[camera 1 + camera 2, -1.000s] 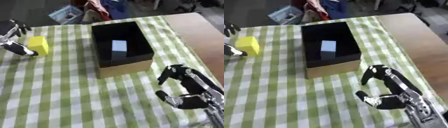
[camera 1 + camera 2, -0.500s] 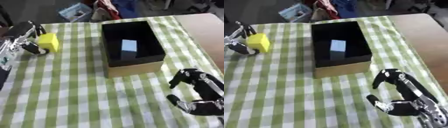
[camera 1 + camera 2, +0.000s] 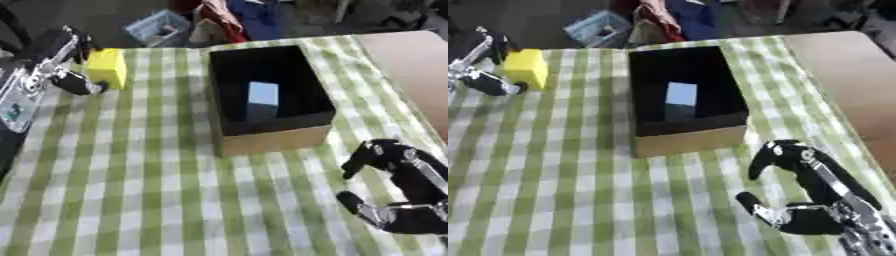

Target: Pick up objects on the table and place them in the box.

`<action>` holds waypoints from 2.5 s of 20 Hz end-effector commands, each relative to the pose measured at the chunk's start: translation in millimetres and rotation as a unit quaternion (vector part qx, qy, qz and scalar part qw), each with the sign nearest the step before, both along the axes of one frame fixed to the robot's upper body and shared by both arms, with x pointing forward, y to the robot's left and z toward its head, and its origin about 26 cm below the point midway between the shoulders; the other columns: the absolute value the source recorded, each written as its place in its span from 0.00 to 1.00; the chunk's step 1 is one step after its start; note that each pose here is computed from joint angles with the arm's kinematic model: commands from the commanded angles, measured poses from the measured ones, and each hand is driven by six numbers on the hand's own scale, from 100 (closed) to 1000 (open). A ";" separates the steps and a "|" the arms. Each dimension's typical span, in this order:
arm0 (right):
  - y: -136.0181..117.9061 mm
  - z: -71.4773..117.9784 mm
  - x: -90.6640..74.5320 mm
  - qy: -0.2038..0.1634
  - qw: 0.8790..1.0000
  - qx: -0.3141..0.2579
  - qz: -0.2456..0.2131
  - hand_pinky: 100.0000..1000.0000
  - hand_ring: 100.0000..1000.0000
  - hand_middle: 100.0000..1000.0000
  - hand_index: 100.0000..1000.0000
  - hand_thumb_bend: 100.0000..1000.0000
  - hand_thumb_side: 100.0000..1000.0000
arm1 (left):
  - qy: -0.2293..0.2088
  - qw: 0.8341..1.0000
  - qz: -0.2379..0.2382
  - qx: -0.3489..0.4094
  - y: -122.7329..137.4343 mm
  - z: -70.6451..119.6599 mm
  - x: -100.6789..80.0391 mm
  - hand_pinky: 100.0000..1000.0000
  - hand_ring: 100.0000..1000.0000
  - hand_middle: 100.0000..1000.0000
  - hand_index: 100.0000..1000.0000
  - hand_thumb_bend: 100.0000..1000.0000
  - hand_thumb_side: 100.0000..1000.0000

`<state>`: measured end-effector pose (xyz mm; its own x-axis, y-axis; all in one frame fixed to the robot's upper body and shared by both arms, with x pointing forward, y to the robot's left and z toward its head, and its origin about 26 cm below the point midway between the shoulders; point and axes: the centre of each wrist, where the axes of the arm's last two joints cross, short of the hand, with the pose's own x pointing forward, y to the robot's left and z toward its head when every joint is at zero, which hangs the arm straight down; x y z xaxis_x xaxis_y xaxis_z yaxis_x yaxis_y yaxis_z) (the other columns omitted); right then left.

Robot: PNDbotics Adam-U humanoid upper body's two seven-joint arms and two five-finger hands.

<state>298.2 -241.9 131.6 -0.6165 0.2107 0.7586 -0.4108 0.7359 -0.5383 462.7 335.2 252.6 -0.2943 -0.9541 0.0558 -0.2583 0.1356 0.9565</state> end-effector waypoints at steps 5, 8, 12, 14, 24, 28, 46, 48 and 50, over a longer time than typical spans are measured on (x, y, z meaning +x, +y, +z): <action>-1.9 5.8 0.6 -0.010 1.000 -0.010 0.005 0.63 0.48 0.45 0.52 0.32 0.00 | -0.052 0.986 -0.157 0.021 -77.9 56.5 -16.5 0.56 0.42 0.38 0.59 0.53 0.00; 0.1 6.7 1.2 -0.010 1.000 -0.010 0.010 0.63 0.48 0.45 0.52 0.32 0.00 | -0.048 0.975 -0.213 0.041 -109.9 60.6 -22.4 0.57 0.42 0.39 0.59 0.54 0.00; 3.0 8.2 2.3 -0.012 1.000 -0.010 0.018 0.63 0.48 0.45 0.52 0.32 0.00 | -0.029 0.959 -0.273 0.071 -145.3 55.2 -27.8 0.57 0.43 0.39 0.60 0.55 0.00; 3.6 8.3 2.5 -0.011 1.000 -0.010 0.020 0.63 0.48 0.45 0.52 0.32 0.00 | -0.017 0.954 -0.288 0.078 -154.7 50.8 -27.9 0.57 0.43 0.40 0.60 0.55 0.00; 4.0 8.5 2.9 -0.011 1.000 -0.010 0.023 0.63 0.48 0.45 0.52 0.32 0.00 | 0.015 0.943 -0.319 0.093 -171.2 37.6 -29.3 0.58 0.46 0.45 0.78 0.65 0.05; 3.5 8.1 2.8 -0.011 1.000 -0.009 0.021 0.63 0.49 0.45 0.52 0.32 0.00 | 0.012 0.945 -0.315 0.084 -166.7 38.8 -30.3 0.58 0.46 0.45 0.78 0.66 0.06; -7.4 1.3 0.4 -0.006 1.000 -0.002 -0.013 0.64 0.49 0.45 0.52 0.32 0.00 | -0.026 0.943 -0.295 -0.150 -68.6 46.4 -125.7 0.56 0.43 0.41 0.69 0.57 0.03; -8.1 1.6 0.3 -0.007 1.000 0.000 -0.016 0.64 0.49 0.45 0.52 0.32 0.00 | -0.026 0.942 -0.284 -0.176 -59.7 37.8 -135.0 0.56 0.43 0.41 0.69 0.56 0.03; -9.9 2.4 0.3 -0.010 1.000 0.000 -0.021 0.64 0.49 0.45 0.52 0.32 0.00 | -0.030 0.940 -0.272 -0.204 -52.6 29.2 -142.4 0.56 0.43 0.41 0.69 0.55 0.02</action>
